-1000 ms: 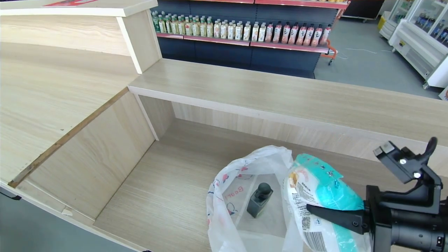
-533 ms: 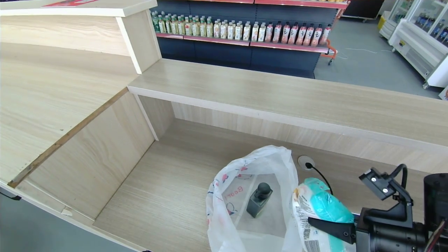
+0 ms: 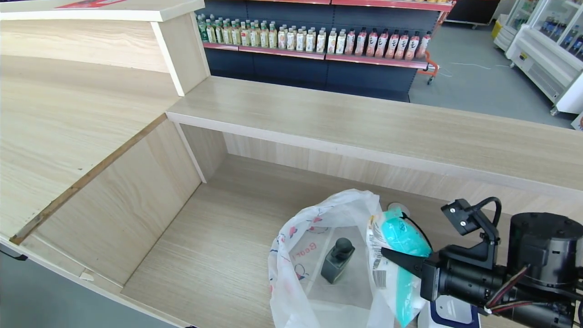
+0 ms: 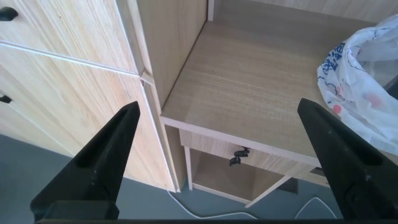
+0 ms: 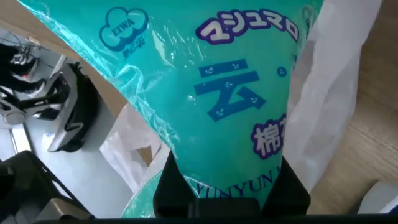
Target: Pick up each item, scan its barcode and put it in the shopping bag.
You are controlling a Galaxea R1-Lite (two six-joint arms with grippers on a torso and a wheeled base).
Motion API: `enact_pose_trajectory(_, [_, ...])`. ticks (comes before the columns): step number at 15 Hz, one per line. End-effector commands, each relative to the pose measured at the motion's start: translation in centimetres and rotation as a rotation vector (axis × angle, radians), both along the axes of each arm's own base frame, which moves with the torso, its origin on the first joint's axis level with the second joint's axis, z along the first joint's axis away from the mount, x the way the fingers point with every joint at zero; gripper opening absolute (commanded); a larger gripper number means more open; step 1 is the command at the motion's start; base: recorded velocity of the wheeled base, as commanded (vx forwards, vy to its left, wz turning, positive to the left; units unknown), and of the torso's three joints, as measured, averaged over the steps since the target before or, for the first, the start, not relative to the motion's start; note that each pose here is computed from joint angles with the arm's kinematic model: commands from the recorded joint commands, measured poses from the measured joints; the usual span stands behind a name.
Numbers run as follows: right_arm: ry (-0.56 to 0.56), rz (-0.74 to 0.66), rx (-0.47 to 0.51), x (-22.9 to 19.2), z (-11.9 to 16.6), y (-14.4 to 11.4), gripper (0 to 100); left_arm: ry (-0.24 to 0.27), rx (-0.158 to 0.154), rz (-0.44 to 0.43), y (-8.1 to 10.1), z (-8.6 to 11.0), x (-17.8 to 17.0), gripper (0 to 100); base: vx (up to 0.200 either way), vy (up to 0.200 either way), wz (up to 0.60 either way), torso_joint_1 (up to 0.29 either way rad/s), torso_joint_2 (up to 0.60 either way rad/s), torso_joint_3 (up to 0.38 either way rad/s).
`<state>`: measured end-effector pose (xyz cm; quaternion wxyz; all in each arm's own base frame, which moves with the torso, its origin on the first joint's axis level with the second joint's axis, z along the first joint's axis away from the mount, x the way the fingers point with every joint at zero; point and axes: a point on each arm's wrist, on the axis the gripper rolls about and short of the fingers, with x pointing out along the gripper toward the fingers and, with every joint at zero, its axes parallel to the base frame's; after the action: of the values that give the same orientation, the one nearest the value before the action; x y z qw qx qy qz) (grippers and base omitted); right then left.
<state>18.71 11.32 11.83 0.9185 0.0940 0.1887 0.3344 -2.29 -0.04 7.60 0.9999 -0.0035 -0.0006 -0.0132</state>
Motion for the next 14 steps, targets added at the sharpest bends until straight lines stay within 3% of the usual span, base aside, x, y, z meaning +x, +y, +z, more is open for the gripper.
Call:
enact_pose_trajectory(1, [-0.076,0.056,-0.009,-0.1,1.0,1.4,0,0.0,-0.001,0.0,0.0,0.0,0.0,100,0.0,0.0,0.0,0.0,0.0,0.0])
enact_pose_trajectory(3, [-0.37,0.052,-0.145,-2.1,4.2,0.4,0,0.0,-0.001,0.0,0.0,0.0,0.0,100,0.0,0.0,0.0,0.0,0.0,0.0])
enact_pose_trajectory(6, [-0.525,0.025,-0.34,-3.7,5.8,-2.2,0,0.0,-0.001,0.0,0.0,0.0,0.0,100,0.0,0.0,0.0,0.0,0.0,0.0])
enact_pose_trajectory(7, [-0.6,-0.011,-0.474,-4.2,6.5,-3.8,0,0.0,-0.001,0.0,0.0,0.0,0.0,100,0.0,0.0,0.0,0.0,0.0,0.0])
enact_pose_trajectory(8, [-0.644,-0.023,-0.542,-4.3,6.8,-4.4,0,0.0,-0.001,0.0,0.0,0.0,0.0,100,0.0,0.0,0.0,0.0,0.0,0.0])
enact_pose_trajectory(10, [-0.685,-0.012,-0.586,-4.4,7.0,-4.7,0,0.0,-0.001,0.0,0.0,0.0,0.0,100,0.0,0.0,0.0,0.0,0.0,0.0])
enact_pose_trajectory(14, [-0.685,0.044,-0.574,-4.4,6.6,-4.6,0,0.0,-0.001,0.0,0.0,0.0,0.0,100,0.0,0.0,0.6,0.0,0.0,0.002])
